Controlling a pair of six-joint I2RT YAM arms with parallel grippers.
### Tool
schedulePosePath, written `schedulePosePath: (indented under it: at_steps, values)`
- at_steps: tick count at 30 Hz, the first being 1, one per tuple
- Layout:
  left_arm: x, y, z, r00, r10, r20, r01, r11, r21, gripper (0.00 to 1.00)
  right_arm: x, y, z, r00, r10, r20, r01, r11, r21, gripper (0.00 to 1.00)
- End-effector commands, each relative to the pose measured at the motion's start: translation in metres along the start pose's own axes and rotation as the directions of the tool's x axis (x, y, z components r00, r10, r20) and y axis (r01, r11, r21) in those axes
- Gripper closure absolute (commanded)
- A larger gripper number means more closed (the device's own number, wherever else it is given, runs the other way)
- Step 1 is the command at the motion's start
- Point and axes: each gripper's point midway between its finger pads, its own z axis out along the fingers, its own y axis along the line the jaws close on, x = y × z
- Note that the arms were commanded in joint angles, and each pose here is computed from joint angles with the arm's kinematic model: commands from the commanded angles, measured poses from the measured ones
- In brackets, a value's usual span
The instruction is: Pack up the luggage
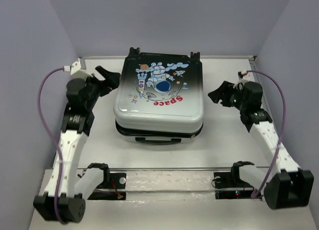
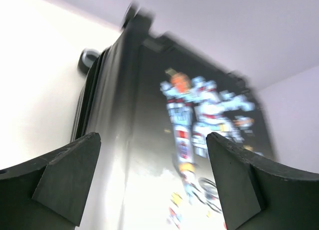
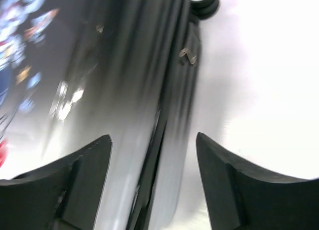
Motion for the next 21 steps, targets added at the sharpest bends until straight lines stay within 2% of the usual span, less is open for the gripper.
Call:
schedulePosePath:
  at_steps: [1,3,4,6,8,9,10,11,12,13,15,16,17,19,21]
  values:
    - [0.007,0.017,-0.03,0.998,0.047,0.047,-0.046,0.999,-0.02,0.01,0.025,0.035,-0.045,0.999,0.015,0.04,-0.011,0.994,-0.111,0.3]
    - [0.026,0.032,-0.042,0.997,0.073,-0.005,-0.073,0.997,-0.037,0.01,0.045,0.057,-0.062,0.999,-0.022,0.023,0.025,0.985,-0.173,0.43]
    - [0.026,0.037,-0.05,0.997,0.077,0.003,-0.077,0.996,-0.042,0.01,0.052,0.067,-0.081,0.999,-0.035,0.038,0.042,0.977,-0.208,0.59]
    - [0.041,0.06,-0.054,0.998,0.065,-0.026,-0.067,0.994,-0.083,0.01,0.066,0.084,-0.099,0.999,-0.046,0.023,0.051,0.959,-0.28,0.65]
    - [0.051,0.078,-0.054,0.998,0.05,-0.043,-0.055,0.992,-0.115,0.01,0.088,0.105,-0.117,0.998,-0.064,-0.027,0.049,0.927,-0.373,0.77]
    - [0.067,0.091,-0.051,0.997,0.024,-0.075,-0.034,0.99,-0.137,0.01,0.094,0.111,-0.126,0.997,-0.064,-0.032,0.046,0.914,-0.403,0.78]
    - [0.075,0.088,-0.048,0.995,0.002,-0.099,-0.011,0.995,-0.096,0.01,0.104,0.119,-0.131,0.995,-0.082,-0.064,0.046,0.898,-0.438,0.79]
    - [0.087,0.102,-0.044,0.99,-0.059,-0.127,0.044,0.992,-0.12,0.01,0.112,0.117,-0.131,0.991,-0.087,-0.104,0.034,0.903,-0.428,0.78]
    - [0.088,0.099,-0.04,0.989,-0.077,-0.125,0.067,0.994,-0.085,0.01,0.123,0.116,-0.132,0.983,-0.11,-0.144,0.04,0.905,-0.424,0.78]
    - [0.091,0.105,-0.039,0.987,-0.104,-0.125,0.093,0.991,-0.093,0.01,0.127,0.111,-0.13,0.98,-0.12,-0.161,0.047,0.915,-0.4,0.78]
    - [0.1,0.119,-0.036,0.975,-0.186,-0.121,0.171,0.978,-0.122,0.03,0.118,0.085,-0.119,0.991,-0.063,-0.117,0.033,0.971,-0.237,0.78]
    - [0.103,0.119,-0.035,0.971,-0.201,-0.127,0.188,0.976,-0.108,0.03,0.112,0.075,-0.117,0.996,-0.032,-0.081,0.017,0.985,-0.174,0.78]
    - [0.102,0.121,-0.032,0.971,-0.211,-0.117,0.199,0.974,-0.106,0.04,0.1,0.051,-0.113,1.0,0.003,-0.005,-0.003,0.999,-0.04,0.77]
    - [0.109,0.125,-0.028,0.961,-0.252,-0.112,0.24,0.965,-0.109,0.06,0.087,0.025,-0.113,0.994,0.053,0.098,-0.063,0.993,0.098,0.8]
    - [0.115,0.132,-0.026,0.955,-0.278,-0.102,0.265,0.956,-0.126,0.1,0.089,0.014,-0.098,0.996,0.043,0.083,-0.057,0.983,0.173,0.84]
